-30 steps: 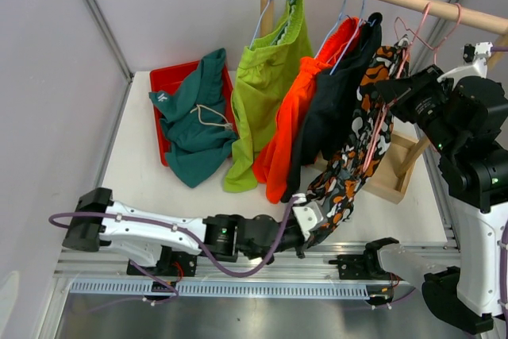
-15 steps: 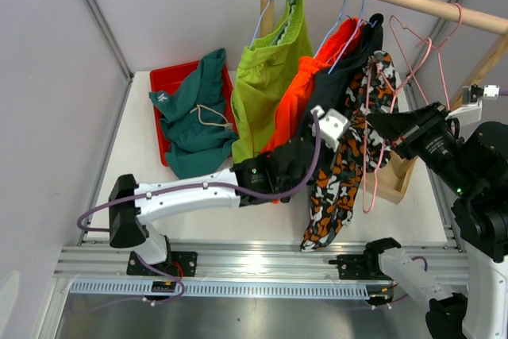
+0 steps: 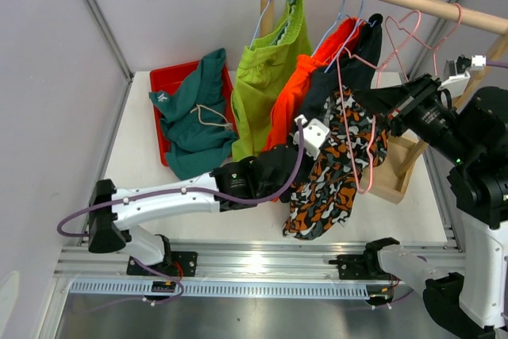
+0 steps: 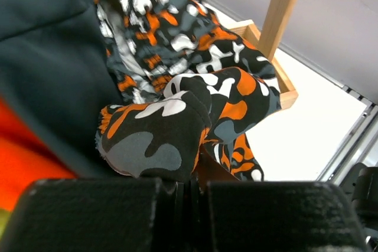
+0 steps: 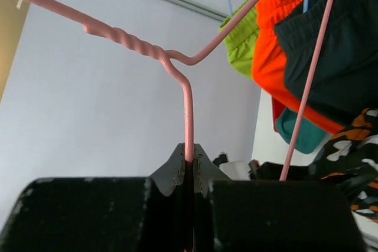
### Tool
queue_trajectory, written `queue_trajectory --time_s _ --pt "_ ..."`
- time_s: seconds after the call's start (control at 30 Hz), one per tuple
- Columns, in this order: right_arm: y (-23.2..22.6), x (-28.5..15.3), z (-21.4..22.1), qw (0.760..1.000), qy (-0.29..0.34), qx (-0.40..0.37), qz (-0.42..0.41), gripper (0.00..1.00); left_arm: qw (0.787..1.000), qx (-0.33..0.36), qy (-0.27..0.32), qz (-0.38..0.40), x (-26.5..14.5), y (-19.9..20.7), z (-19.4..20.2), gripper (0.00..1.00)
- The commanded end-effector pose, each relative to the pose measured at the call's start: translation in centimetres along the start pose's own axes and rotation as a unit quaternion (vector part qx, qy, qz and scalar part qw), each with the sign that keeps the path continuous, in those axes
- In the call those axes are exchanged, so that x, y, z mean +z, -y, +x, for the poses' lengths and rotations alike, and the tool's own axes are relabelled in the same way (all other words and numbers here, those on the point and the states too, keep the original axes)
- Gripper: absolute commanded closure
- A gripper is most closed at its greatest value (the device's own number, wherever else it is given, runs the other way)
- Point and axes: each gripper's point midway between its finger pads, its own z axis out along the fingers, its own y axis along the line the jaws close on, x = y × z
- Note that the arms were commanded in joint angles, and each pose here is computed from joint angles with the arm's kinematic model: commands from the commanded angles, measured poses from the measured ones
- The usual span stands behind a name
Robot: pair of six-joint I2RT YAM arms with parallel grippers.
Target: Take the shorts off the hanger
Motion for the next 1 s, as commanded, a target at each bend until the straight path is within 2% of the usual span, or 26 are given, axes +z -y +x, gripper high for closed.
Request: queue_trajectory --time_s 0.0,0.1,0.17,0.23,0.27,0.33,0.37,0.43,0.47,0.6,0.8,0.83,0.9,0.93,0.97 --pt "-0.1 -0.1 -0.8 1.0 0.018 -0.015 0.011 1.0 1.0 -0.014 0.023 0.01 -3.6 0.0 -2.8 1.0" --pt "1.2 0.4 -2.0 0.997 0.044 -0.046 0.042 1.0 0.999 -0.003 0.026 0.04 -7.5 2.3 -3.2 1.0" --pt "2.4 0.4 -3.1 0.992 0.07 -0.068 0.074 1.0 0.999 0.03 -0.003 0.045 -10.1 3.5 -1.4 1.0" --pt "2.2 0.1 -3.8 0.99 0.085 -0.082 0.081 1.0 0.998 0.033 -0.021 0.038 -12.0 3.3 -0.5 1.0" --pt "2.4 0.4 -4.3 0.988 0.092 -0.092 0.089 1.0 0.996 0.059 -0.052 0.03 -13.2 2.8 1.3 1.0" --pt "1.4 -0.2 -4.9 0.986 0.104 -0.101 0.083 1.0 0.996 0.045 -0.068 0.02 -14.9 1.9 2.2 1.0" --pt "1.2 -0.2 -5.0 0.986 0.107 -0.103 0.08 1.0 0.994 0.061 -0.09 0.007 -15.6 0.9 3.9 1.0" --pt "0.1 -0.6 -5.5 0.985 0.118 -0.11 0.068 1.0 0.996 0.033 -0.089 0.0 -16.9 -0.5 4.1 1.0" --pt "-0.1 -0.8 -5.7 0.984 0.125 -0.112 0.068 1.0 0.993 0.042 -0.106 -0.011 -17.4 -1.6 5.5 1.0" --pt "0.5 -1.0 -7.1 0.975 0.151 -0.132 0.094 1.0 0.991 -0.001 -0.118 -0.062 -20.0 -5.4 6.2 1.0" --pt "3.1 1.8 -7.7 0.97 0.142 -0.162 0.112 1.0 0.983 -0.032 -0.122 -0.131 -23.3 -10.2 4.3 1.0" --pt "3.7 2.5 -8.0 0.971 0.133 -0.164 0.113 1.0 0.982 -0.028 -0.115 -0.146 -24.3 -11.7 2.7 1.0" --pt "4.6 3.7 -8.9 0.972 0.127 -0.162 0.11 1.0 0.984 -0.008 -0.103 -0.146 -24.5 -12.1 1.2 1.0" --pt "4.8 4.3 -8.5 0.978 0.101 -0.158 0.095 1.0 0.985 -0.015 -0.089 -0.147 -24.7 -12.4 -0.1 1.0" --pt "5.8 4.7 -10.0 0.978 0.11 -0.145 0.102 1.0 0.984 0.004 -0.072 -0.16 -24.8 -13.1 -1.2 1.0"
